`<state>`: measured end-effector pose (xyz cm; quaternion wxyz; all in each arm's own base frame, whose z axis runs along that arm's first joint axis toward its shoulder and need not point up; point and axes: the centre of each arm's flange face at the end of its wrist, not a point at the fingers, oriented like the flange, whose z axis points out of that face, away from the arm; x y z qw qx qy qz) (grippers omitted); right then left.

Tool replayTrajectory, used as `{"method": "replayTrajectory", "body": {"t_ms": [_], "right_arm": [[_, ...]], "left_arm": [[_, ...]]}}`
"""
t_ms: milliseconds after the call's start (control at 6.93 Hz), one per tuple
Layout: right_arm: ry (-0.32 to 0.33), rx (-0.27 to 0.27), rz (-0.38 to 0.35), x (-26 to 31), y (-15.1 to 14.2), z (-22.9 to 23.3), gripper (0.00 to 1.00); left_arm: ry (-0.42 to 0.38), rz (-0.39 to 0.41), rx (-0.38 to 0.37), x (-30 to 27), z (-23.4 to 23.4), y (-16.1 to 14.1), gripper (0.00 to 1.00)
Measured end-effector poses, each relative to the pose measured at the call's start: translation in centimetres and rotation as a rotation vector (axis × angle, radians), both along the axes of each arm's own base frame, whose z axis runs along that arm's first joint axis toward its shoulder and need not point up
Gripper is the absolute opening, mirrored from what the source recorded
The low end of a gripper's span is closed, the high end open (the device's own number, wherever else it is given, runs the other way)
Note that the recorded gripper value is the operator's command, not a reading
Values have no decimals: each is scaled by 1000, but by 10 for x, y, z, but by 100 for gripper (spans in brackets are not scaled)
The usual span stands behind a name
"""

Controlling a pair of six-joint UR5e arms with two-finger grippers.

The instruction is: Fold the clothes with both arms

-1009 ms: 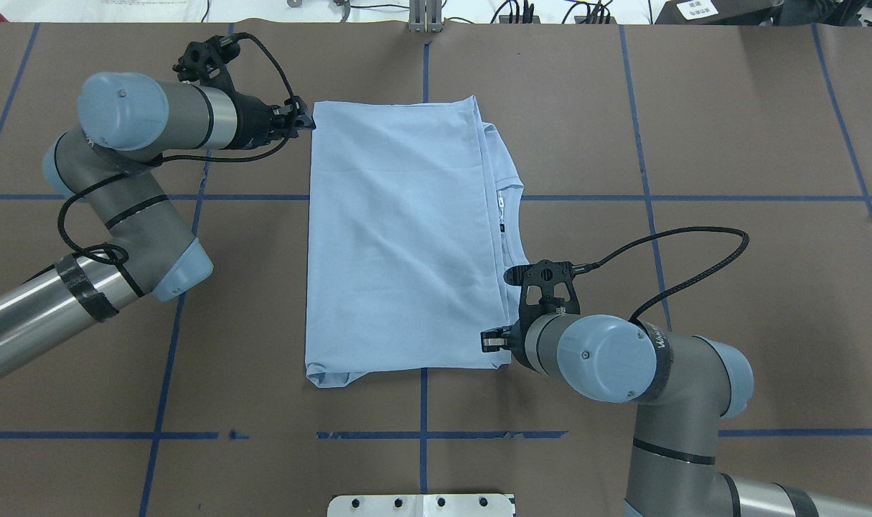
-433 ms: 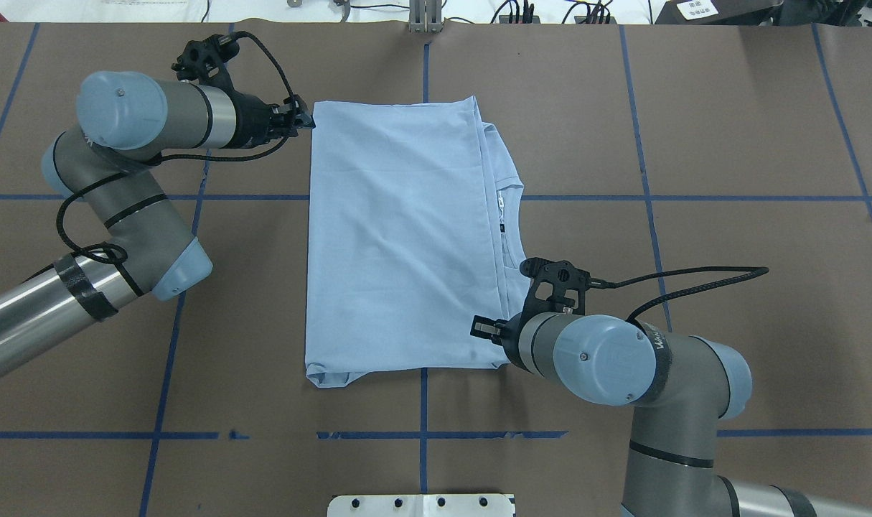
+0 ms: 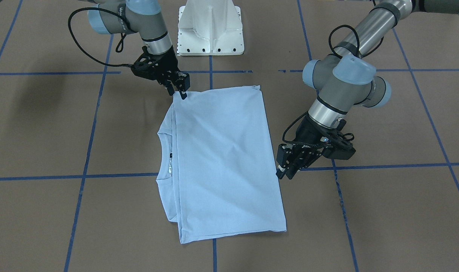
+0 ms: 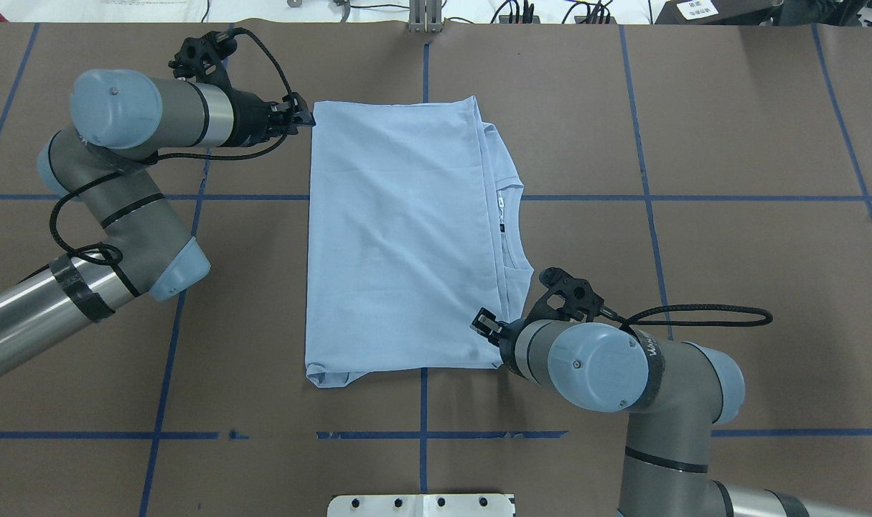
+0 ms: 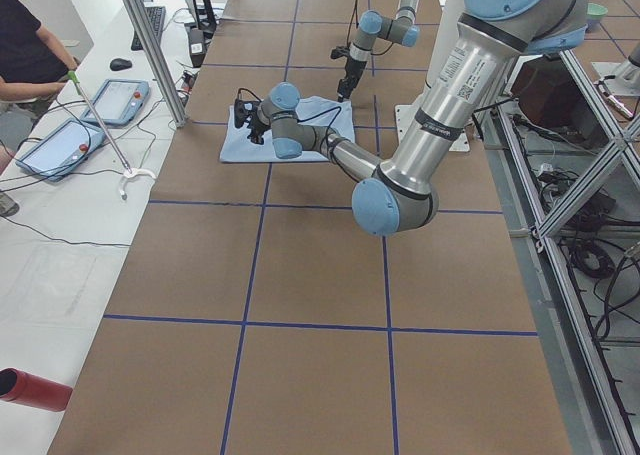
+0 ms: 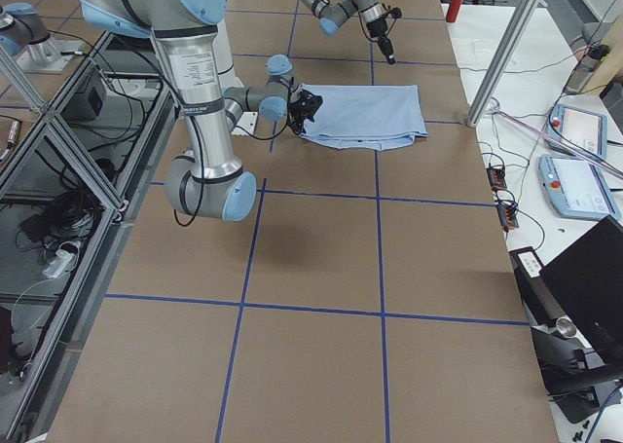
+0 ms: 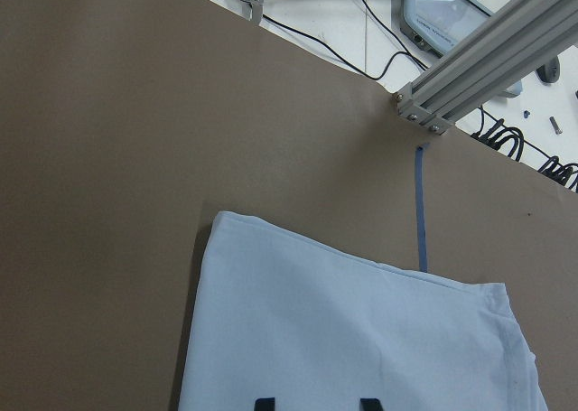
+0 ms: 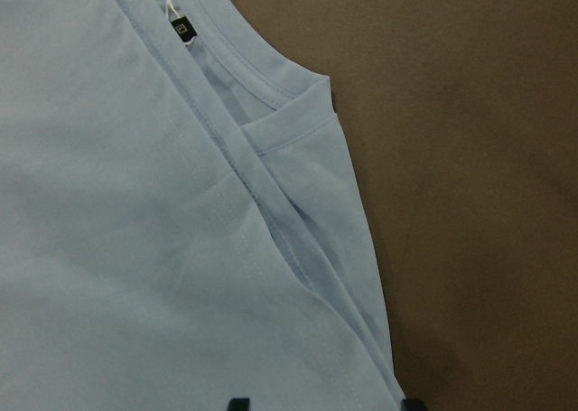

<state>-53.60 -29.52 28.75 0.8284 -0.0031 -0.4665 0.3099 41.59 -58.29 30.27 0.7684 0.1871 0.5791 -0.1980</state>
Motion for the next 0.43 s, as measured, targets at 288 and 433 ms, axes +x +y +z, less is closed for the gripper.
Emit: {"method": "replayTrajectory", "body": {"t_ms": [288,433], "right_arm": [[11,-15,-10,-9,9,7,63],[13,-16,-15,-13,12,8,63]], "left_arm": [[2,0,2,-1,-1,1,42],[2,0,3,-1,-1,1,42]]}}
